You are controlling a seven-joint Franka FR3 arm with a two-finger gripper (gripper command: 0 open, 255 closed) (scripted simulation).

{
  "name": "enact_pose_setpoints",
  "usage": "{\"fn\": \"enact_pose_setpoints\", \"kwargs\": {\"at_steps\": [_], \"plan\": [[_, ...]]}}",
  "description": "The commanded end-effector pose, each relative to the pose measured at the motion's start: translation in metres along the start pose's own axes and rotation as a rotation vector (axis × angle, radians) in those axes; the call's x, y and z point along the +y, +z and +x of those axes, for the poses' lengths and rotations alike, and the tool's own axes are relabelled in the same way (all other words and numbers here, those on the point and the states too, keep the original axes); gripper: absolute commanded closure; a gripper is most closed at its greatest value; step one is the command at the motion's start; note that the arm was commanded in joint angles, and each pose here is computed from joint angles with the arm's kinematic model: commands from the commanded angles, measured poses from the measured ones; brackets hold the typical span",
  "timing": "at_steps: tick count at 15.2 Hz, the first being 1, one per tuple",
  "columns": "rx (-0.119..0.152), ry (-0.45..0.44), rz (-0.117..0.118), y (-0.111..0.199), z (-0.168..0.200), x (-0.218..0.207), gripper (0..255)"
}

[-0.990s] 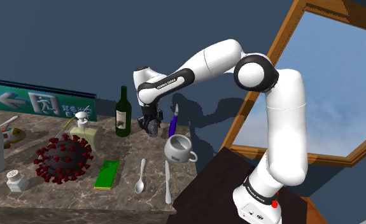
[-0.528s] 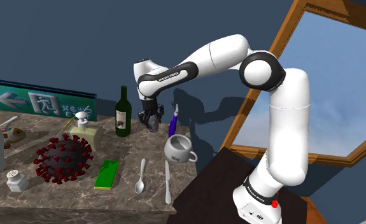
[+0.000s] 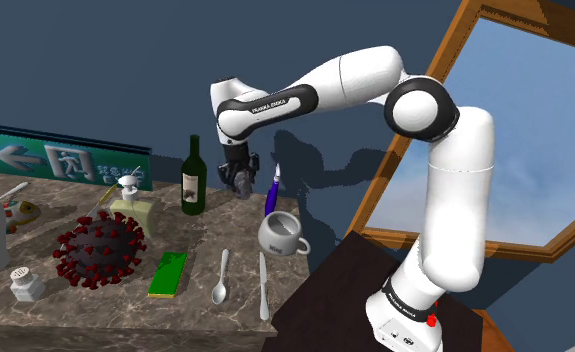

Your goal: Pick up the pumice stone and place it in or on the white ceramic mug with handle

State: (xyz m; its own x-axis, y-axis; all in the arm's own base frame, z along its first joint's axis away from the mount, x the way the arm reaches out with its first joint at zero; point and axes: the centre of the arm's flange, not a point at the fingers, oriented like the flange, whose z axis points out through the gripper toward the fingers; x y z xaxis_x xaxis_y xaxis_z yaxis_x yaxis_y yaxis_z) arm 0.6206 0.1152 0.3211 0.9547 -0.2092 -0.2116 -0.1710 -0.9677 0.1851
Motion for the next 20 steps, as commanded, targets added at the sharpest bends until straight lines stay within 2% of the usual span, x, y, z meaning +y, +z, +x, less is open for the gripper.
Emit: {"fn": "enact_pose_setpoints", "kwargs": {"at_steps": [1,3,19,20], "plan": [[0.0,0.0,0.0,-0.01,-0.003,0.003,255],[0.0,0.0,0.0,-0.016,-0.004,0.004,255],[0.0,0.0,0.0,0.027,-0.186,0.117,255],[0.0,0.0,0.0,0.032,-0.185,0.116,255]]}}
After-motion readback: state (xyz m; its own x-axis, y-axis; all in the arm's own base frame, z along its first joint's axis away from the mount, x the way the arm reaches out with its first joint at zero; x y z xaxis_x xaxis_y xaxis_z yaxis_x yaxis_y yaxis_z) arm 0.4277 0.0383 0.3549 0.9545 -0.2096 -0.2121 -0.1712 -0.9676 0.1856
